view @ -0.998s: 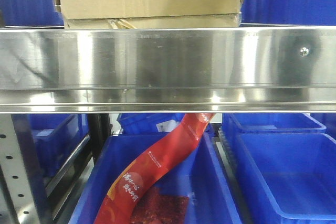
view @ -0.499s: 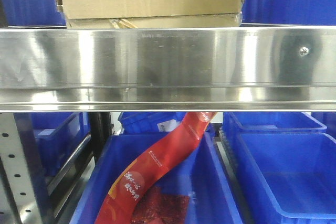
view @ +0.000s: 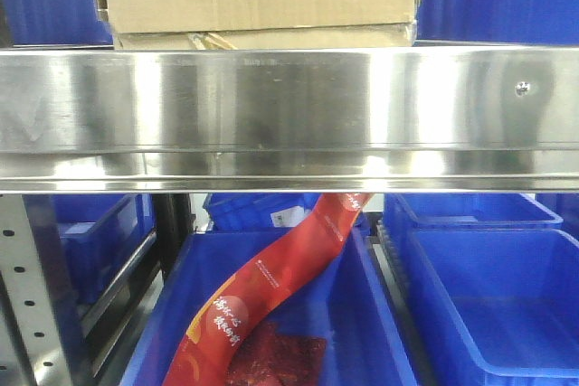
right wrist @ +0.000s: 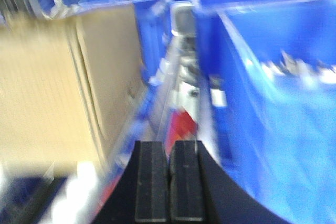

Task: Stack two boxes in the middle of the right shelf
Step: 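Open both grippers and withdraw them from the boxes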

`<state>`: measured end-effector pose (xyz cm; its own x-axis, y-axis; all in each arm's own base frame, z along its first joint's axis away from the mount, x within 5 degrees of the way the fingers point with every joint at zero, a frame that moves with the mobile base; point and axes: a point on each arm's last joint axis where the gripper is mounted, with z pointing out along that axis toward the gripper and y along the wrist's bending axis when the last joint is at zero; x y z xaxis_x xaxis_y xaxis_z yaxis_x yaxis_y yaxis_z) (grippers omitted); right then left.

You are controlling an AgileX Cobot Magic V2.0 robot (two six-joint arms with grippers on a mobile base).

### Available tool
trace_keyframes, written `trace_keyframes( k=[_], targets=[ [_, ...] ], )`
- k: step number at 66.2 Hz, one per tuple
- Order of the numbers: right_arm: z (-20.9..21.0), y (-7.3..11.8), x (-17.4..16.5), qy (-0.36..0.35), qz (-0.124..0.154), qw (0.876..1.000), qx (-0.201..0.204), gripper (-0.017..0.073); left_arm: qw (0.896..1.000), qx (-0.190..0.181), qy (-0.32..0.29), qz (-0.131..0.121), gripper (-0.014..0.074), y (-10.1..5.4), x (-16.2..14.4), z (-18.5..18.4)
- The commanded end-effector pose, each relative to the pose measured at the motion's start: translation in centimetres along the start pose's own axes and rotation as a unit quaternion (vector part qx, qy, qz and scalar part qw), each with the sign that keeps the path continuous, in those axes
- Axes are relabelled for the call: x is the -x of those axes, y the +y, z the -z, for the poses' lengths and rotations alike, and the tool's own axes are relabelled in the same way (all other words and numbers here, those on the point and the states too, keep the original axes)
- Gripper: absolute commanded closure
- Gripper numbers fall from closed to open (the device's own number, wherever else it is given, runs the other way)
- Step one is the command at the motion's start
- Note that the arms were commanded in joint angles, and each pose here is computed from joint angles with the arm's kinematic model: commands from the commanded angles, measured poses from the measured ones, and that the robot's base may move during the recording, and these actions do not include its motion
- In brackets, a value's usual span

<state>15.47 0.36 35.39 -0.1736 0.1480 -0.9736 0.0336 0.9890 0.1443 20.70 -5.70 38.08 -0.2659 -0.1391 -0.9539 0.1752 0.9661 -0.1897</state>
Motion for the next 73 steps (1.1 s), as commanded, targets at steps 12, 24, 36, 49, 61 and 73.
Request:
trace_keyframes(
  k=[12,24,36,49,61,73],
  targets=[
    [5.1,-1.0,-3.4,-0.054,0.01,0.998,0.003,0.0721,0.997,0.041,-0.063,0.016,0.0695,3.1,-3.0,4.5],
    [8.0,-1.2,-3.0,-0.113,0.005,0.994,0.009,0.0721,0.994,0.047,-0.093,0.018,0.0695,3.3,-3.6,7.1],
    [9.4,-1.1,-2.6,-0.158,0.004,0.987,0.023,0.0721,0.992,0.038,-0.123,0.017,0.0695,3.1,-3.2,8.3],
    [9.5,-0.9,-2.2,-0.178,0.005,0.983,0.033,0.0721,0.991,0.038,-0.125,0.017,0.0695,3.0,-3.1,8.4],
    [9.5,-0.9,-2.2,-0.178,0.005,0.983,0.033,0.0721,0.991,0.038,-0.125,0.017,0.0695,3.0,-3.1,8.4],
    [10.0,-0.9,-2.5,-0.176,-0.015,0.983,0.039,0.0721,0.991,0.038,-0.125,0.017,0.0695,3.0,-3.1,8.4]
  ],
)
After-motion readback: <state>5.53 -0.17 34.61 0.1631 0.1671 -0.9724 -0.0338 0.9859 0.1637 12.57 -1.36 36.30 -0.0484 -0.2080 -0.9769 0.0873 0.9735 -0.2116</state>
